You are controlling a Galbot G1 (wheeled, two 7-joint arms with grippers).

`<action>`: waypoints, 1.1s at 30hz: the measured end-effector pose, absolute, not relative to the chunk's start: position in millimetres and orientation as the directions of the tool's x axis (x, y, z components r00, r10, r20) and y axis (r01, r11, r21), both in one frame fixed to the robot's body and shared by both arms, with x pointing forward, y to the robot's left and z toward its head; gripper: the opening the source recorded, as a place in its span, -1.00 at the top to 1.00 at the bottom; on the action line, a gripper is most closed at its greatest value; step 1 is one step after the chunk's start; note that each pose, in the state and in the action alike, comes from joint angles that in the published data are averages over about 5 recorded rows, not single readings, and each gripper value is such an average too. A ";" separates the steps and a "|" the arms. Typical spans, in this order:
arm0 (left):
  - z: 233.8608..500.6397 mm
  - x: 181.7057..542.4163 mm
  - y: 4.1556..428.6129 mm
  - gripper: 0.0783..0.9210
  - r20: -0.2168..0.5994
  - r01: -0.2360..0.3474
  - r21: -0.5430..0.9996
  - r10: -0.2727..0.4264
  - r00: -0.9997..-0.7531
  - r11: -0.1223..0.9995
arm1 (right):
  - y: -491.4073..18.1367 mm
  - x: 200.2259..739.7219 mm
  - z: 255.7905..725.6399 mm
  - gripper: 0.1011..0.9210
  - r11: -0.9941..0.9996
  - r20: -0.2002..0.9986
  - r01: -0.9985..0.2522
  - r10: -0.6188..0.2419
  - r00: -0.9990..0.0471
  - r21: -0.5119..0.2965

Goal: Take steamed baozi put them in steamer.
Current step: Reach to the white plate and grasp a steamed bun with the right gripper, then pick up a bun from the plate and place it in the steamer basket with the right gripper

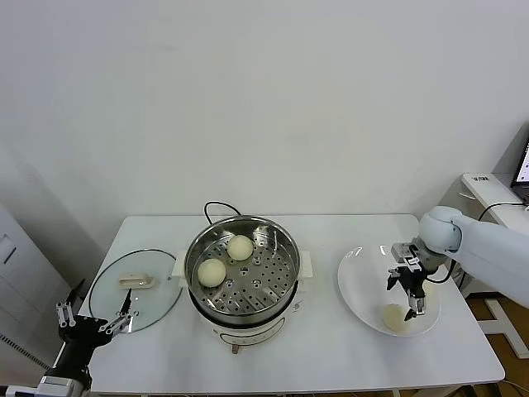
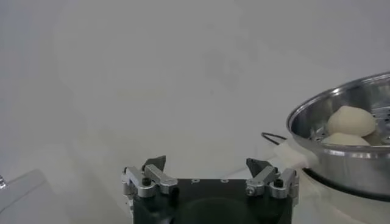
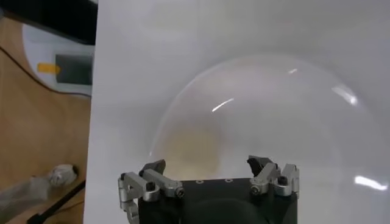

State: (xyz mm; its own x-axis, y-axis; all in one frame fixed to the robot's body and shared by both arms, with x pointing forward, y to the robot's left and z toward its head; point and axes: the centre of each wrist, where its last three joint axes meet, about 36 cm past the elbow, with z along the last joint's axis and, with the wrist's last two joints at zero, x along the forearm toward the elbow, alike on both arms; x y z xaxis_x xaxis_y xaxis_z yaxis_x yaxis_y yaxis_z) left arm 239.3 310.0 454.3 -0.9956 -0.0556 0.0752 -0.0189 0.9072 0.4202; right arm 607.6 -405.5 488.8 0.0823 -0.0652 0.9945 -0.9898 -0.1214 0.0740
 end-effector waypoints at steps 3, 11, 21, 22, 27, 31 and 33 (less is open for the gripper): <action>454.0 238.5 310.4 -0.77 0.076 -0.020 0.421 -0.057 -0.995 0.907 | -406.1 604.9 479.8 -0.76 -0.125 0.994 -0.989 -0.061 0.090 0.082; 452.7 238.1 310.6 -0.77 0.078 -0.021 0.420 -0.059 -0.995 0.907 | -401.6 602.4 465.2 -0.47 -0.137 0.994 -0.988 -0.063 0.084 0.075; 454.3 238.8 311.4 -0.77 0.072 -0.022 0.424 -0.058 -0.996 0.906 | -396.6 604.7 469.3 0.18 -0.156 0.995 -0.985 -0.060 0.082 0.072; 454.6 238.8 311.5 -0.77 0.072 -0.022 0.424 -0.058 -0.996 0.905 | -395.7 606.7 472.8 0.22 -0.159 0.995 -0.985 -0.061 0.079 0.069; 455.8 238.9 312.8 -0.77 0.067 -0.026 0.423 -0.060 -0.996 0.906 | -385.5 628.4 511.5 0.25 -0.188 0.997 -0.982 -0.074 0.029 0.014; 455.9 239.2 312.1 -0.77 0.064 -0.029 0.419 -0.061 -0.996 0.907 | -362.7 651.5 561.3 0.25 -0.243 0.994 -0.968 -0.105 -0.033 -0.057; 456.4 239.3 311.4 -0.77 0.061 -0.030 0.418 -0.061 -0.996 0.908 | -345.5 661.6 591.0 0.25 -0.283 0.989 -0.954 -0.129 -0.069 -0.103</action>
State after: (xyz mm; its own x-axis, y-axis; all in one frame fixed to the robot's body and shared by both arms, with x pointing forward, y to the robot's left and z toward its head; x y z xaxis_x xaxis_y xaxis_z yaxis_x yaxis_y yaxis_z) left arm 239.3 311.4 456.4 -0.9963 -0.0611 0.0608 -0.0302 0.9080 0.4179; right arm 661.6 -345.5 591.0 -0.0685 -0.1290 0.9893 -0.9537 -0.2825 -0.1029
